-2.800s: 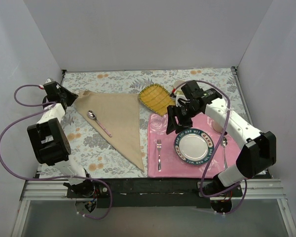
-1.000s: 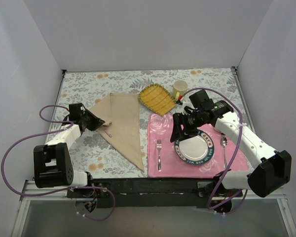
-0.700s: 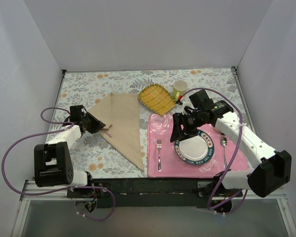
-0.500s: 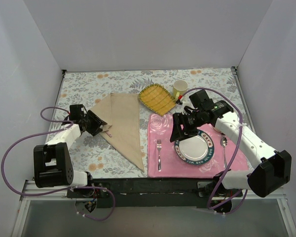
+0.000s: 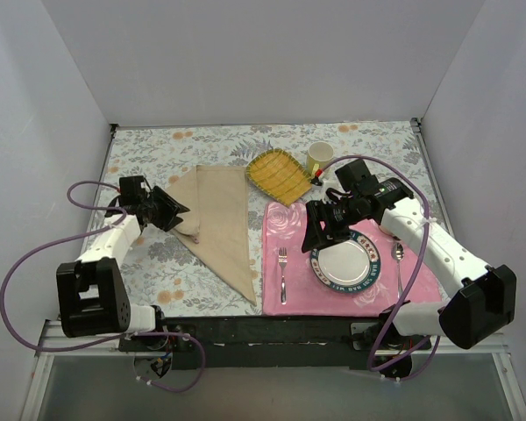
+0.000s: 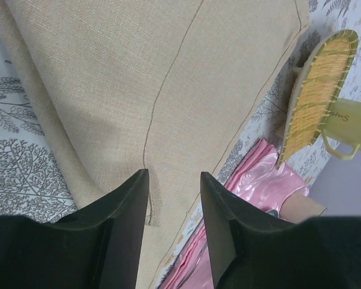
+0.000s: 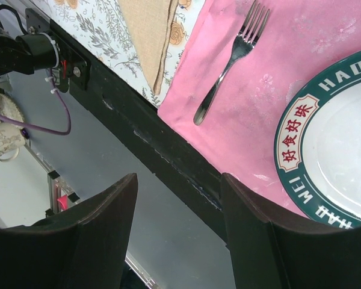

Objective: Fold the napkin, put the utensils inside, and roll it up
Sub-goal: Fold the napkin

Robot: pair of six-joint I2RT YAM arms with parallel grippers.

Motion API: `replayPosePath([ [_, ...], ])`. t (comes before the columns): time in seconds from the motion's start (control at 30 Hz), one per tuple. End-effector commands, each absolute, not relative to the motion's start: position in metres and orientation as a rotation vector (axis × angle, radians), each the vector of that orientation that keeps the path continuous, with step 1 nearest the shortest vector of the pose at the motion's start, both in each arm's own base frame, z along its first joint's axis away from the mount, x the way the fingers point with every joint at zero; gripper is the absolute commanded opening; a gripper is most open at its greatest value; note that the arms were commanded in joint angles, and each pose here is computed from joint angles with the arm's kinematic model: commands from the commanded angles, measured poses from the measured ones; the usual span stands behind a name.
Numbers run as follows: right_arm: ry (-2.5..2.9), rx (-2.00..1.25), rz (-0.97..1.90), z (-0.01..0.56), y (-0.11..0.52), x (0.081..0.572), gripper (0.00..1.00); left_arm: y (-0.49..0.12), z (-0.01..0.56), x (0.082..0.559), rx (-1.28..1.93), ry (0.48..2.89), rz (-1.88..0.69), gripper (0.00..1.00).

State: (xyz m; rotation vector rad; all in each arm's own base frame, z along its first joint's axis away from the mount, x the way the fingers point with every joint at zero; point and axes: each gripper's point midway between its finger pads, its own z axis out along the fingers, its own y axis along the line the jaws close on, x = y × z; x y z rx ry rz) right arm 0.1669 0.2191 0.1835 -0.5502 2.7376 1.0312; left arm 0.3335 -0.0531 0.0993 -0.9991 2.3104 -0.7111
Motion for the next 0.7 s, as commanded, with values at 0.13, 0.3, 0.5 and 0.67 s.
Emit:
replayPosePath([
  [0.13, 2.708, -0.589, 1.065, 0.182, 0.221, 0.164, 0.66, -0.078, 0.073, 0.314, -0.950, 2.400, -0.877, 0.36],
  [0.3, 2.709, -0.590, 1.069, 0.181, 0.222, 0.165, 0.66, -0.080, 0.055, 0.293, -0.985, 2.453, -0.871, 0.36],
  [0.5, 2.705, -0.585, 1.076, 0.183, 0.223, 0.165, 0.66, -0.079, 0.058, 0.297, -0.968, 2.472, -0.853, 0.36],
  [0.67, 2.705, -0.587, 1.059, 0.183, 0.221, 0.164, 0.66, -0.073, 0.118, 0.314, -0.863, 2.371, -0.804, 0.38],
])
